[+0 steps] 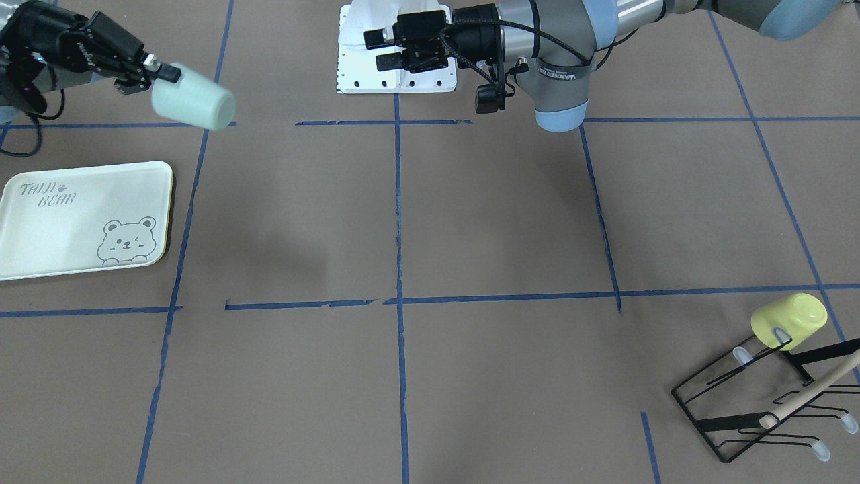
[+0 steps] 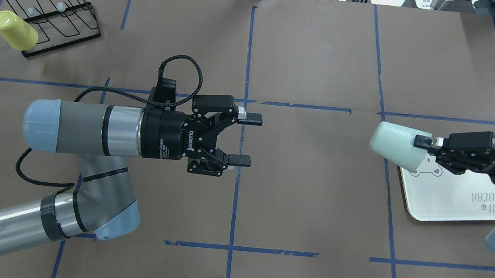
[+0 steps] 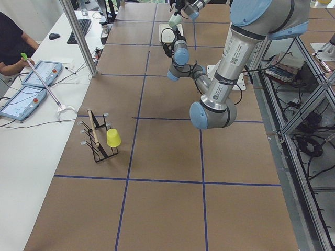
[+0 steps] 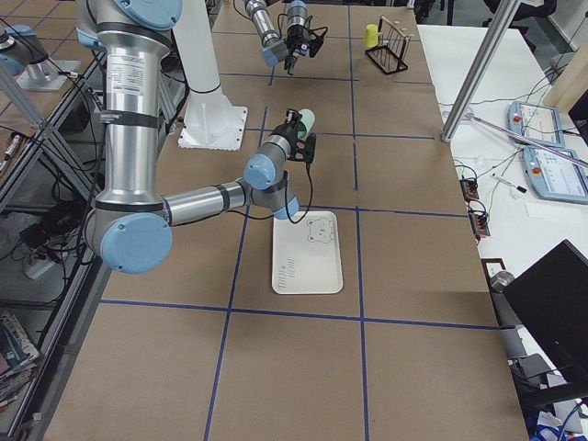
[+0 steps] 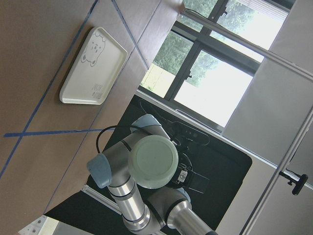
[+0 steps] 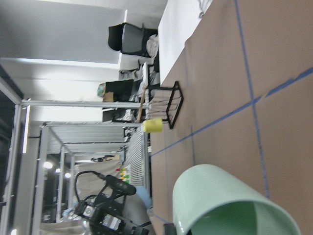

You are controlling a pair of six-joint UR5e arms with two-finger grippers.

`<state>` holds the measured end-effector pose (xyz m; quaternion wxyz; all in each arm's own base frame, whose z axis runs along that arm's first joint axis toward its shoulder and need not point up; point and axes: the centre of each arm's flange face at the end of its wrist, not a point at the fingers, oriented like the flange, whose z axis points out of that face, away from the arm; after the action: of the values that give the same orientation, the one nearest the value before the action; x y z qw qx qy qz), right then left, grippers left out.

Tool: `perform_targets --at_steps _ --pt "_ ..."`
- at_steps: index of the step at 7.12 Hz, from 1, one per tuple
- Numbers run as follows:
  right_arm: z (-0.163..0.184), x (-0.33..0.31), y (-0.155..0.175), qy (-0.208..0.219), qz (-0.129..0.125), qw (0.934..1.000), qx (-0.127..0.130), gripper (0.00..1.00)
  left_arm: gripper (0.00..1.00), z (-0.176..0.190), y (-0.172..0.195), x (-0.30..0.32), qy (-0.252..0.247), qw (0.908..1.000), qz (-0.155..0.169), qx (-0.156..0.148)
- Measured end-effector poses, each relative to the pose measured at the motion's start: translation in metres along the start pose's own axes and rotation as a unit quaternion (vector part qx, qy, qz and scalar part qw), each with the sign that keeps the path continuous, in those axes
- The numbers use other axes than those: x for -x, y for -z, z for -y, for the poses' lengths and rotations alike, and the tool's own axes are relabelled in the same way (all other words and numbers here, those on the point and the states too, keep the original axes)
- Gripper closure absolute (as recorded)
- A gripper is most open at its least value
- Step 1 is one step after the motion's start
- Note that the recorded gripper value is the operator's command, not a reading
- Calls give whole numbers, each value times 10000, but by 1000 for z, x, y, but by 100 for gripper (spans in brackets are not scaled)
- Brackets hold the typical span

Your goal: Left arm grabs green cup and hands to right arm on tray

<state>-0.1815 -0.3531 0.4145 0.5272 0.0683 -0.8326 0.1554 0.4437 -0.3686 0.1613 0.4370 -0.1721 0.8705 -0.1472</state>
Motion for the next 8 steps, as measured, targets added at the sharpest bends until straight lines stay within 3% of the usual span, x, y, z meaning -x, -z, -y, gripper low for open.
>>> perform_targets --at_steps 1,2,4,5,6,8 --pt "29 4 22 193 -632 9975 -242 98 0 18 4 -8 -139 9991 197 -348" --pt "53 5 43 424 -1197 9908 -473 99 0 38 16 -19 -314 9956 492 -736" --pt "76 -19 83 851 -2280 9669 -765 100 0 70 56 -46 -961 9759 1482 -1281" --pt "80 -35 93 906 -2770 9535 -765 100 0 86 77 -57 -1204 9616 1895 -1579" --pt "82 -53 96 870 -3224 9401 -682 100 0 103 99 -63 -1478 9414 2348 -1918" --pt "83 -82 94 864 -3942 9143 -348 100 0 123 134 -67 -1863 8936 3266 -2451"
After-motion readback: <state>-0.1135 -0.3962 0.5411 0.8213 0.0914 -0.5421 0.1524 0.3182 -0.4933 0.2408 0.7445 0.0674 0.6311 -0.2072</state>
